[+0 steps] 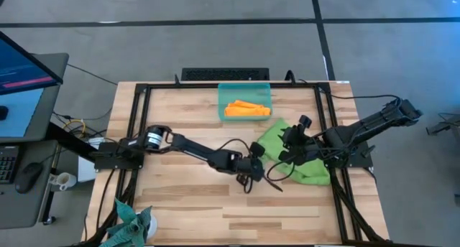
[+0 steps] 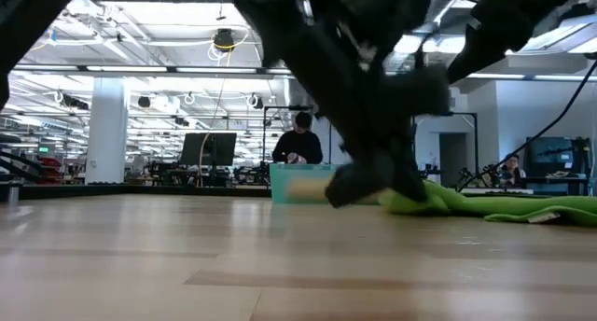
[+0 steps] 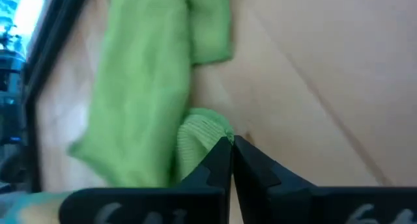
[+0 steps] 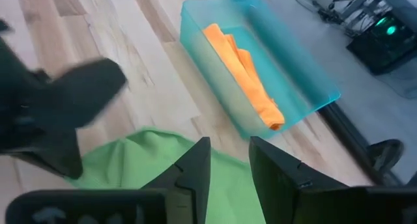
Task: Roll microfiber towels into tight, uniform cylinder then place into a basket
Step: Fold the green microfiber towel
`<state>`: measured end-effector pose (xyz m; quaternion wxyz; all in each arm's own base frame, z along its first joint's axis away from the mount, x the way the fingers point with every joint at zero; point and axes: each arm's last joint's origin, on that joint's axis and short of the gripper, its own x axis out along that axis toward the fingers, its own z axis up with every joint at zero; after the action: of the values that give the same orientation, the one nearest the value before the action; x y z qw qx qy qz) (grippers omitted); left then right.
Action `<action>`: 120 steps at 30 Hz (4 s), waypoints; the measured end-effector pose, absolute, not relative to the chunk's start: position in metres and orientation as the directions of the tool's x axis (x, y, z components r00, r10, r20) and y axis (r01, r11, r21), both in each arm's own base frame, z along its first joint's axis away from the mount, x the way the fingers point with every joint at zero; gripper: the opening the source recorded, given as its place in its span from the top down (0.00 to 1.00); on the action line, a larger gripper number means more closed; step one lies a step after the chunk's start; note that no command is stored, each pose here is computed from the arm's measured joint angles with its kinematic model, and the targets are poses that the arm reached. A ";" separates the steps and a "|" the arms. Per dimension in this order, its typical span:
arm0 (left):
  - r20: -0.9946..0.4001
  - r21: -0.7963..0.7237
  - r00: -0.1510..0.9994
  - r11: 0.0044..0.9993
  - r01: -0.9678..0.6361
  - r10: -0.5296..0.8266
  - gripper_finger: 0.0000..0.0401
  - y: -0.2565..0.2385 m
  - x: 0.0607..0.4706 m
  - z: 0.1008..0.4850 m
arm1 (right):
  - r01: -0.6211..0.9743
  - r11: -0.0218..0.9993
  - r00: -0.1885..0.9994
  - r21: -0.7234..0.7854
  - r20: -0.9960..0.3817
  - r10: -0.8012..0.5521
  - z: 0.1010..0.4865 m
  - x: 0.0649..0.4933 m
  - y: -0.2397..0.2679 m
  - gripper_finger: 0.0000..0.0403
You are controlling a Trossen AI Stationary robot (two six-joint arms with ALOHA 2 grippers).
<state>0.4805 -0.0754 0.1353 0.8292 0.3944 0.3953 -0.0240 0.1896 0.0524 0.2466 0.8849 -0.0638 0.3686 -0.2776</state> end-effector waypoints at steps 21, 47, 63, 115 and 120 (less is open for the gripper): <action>-0.849 0.501 0.452 0.687 0.527 0.273 1.00 -0.104 0.375 0.263 | 0.359 0.925 0.667 -0.125 -0.658 -0.348 0.232 0.203 0.079 0.69; -0.481 0.589 0.775 0.805 -0.062 0.411 1.00 -0.065 0.337 0.437 | 0.129 0.988 0.840 -0.082 -0.521 -0.153 0.228 0.248 0.119 0.69; -0.528 0.585 0.692 0.802 -0.123 0.491 1.00 -0.061 0.331 0.429 | 0.100 0.994 0.837 0.048 -0.544 -0.058 0.201 0.264 0.130 0.51; -0.777 0.407 0.401 0.874 -0.266 0.485 1.00 -0.023 0.307 0.405 | 0.359 0.910 0.827 0.205 -0.523 -0.208 0.126 0.417 0.092 0.67; -0.790 0.409 0.373 0.871 -0.273 0.487 1.00 -0.022 0.304 0.404 | 0.396 0.895 0.789 0.206 -0.575 -0.217 0.126 0.418 0.085 0.86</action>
<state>0.3037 -0.0223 0.4042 0.8218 0.1050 0.5099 0.2314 0.4184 0.0850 0.1263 0.9321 0.1597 0.2804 -0.1644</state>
